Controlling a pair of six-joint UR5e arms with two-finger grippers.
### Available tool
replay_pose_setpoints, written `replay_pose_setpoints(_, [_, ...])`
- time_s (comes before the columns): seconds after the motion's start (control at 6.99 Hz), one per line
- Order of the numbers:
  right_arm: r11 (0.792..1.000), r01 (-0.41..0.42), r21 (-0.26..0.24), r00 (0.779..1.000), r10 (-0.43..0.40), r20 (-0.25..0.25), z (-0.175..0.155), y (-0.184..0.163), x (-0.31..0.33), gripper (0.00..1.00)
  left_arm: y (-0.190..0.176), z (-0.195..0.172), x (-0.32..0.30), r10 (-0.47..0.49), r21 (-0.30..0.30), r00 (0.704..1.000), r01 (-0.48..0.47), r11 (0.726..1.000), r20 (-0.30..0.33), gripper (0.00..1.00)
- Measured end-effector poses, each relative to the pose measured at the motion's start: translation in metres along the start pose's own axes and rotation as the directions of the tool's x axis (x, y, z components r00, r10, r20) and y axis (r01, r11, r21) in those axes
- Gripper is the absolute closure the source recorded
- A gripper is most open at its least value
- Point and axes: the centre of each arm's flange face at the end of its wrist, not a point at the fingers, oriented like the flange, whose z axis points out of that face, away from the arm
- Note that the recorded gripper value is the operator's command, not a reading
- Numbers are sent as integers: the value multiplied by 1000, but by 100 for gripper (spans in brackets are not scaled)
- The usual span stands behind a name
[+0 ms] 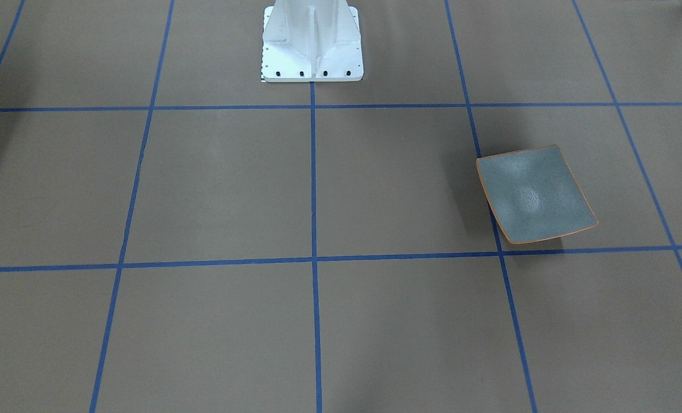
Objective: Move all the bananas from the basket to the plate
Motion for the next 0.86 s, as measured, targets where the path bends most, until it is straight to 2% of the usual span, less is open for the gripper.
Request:
replay_pose_setpoints(0.29, [994, -86, 69, 993, 91, -76, -8, -6, 69, 0, -3, -2, 1, 3, 4, 1000, -3, 1000, 0, 0])
replay_pose_setpoints(0.43, [986, -115, 118, 984, 129, -122, 2, -11, 106, 0, -5, -3, 2, 5, 8, 1000, -5, 1000, 0, 0])
replay_pose_setpoints(0.57, [973, -157, 169, 973, 182, -144, 15, -13, 132, 0, -6, -5, 3, 7, 11, 1000, -7, 1000, -1, 0])
replay_pose_setpoints(0.72, [960, -196, 197, 963, 227, -146, 26, -10, 146, 0, -7, -5, 4, 8, 13, 1000, -8, 1000, -2, 0])
replay_pose_setpoints(0.86, [952, -228, 206, 955, 259, -141, 34, -5, 153, 0, -7, -6, 5, 10, 14, 1000, -10, 1000, -3, 0])
